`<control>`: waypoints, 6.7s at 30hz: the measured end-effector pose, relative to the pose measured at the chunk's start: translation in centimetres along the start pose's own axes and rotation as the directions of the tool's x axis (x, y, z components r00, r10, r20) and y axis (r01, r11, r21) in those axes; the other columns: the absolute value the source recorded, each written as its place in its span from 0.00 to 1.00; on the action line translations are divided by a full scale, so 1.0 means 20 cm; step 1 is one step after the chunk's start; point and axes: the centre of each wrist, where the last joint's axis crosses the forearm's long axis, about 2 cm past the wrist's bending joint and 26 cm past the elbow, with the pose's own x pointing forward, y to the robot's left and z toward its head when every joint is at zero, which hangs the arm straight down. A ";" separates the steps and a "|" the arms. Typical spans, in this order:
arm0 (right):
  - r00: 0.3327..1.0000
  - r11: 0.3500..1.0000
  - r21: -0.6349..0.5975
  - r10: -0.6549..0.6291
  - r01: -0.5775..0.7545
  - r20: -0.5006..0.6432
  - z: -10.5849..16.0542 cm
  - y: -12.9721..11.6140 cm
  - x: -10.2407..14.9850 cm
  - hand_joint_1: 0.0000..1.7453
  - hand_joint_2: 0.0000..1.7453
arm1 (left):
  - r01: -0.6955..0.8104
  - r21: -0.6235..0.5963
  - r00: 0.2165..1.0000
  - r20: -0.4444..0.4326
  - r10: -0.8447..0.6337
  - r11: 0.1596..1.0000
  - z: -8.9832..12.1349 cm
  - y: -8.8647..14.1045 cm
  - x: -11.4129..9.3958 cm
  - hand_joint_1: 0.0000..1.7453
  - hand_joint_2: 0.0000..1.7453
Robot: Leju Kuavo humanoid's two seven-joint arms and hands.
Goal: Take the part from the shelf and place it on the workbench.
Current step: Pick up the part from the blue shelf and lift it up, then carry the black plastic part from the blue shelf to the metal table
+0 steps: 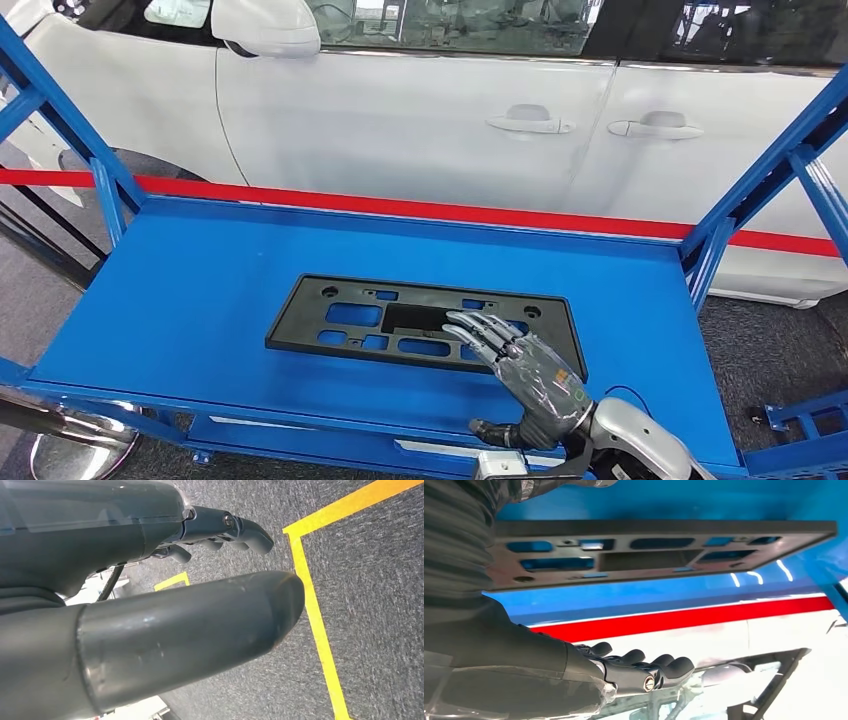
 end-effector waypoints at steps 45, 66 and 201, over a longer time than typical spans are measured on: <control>0.961 0.992 0.056 0.122 -0.111 -0.249 -0.53 0.32 -0.20 0.09 1.00 | 0.024 0.005 0.999 0.022 -0.024 1.000 0.00 0.00 0.03 0.00 0.00; 0.917 0.986 0.070 0.166 -0.151 -0.361 -0.49 0.31 -0.32 0.98 1.00 | 0.005 -0.009 0.999 0.041 -0.004 1.000 -0.01 -0.01 0.04 0.00 0.00; 0.787 0.646 -0.488 0.598 -0.587 -0.156 0.02 -0.06 -0.04 1.00 1.00 | 0.034 0.059 0.999 0.037 -0.036 0.998 -0.01 -0.02 0.02 0.00 1.00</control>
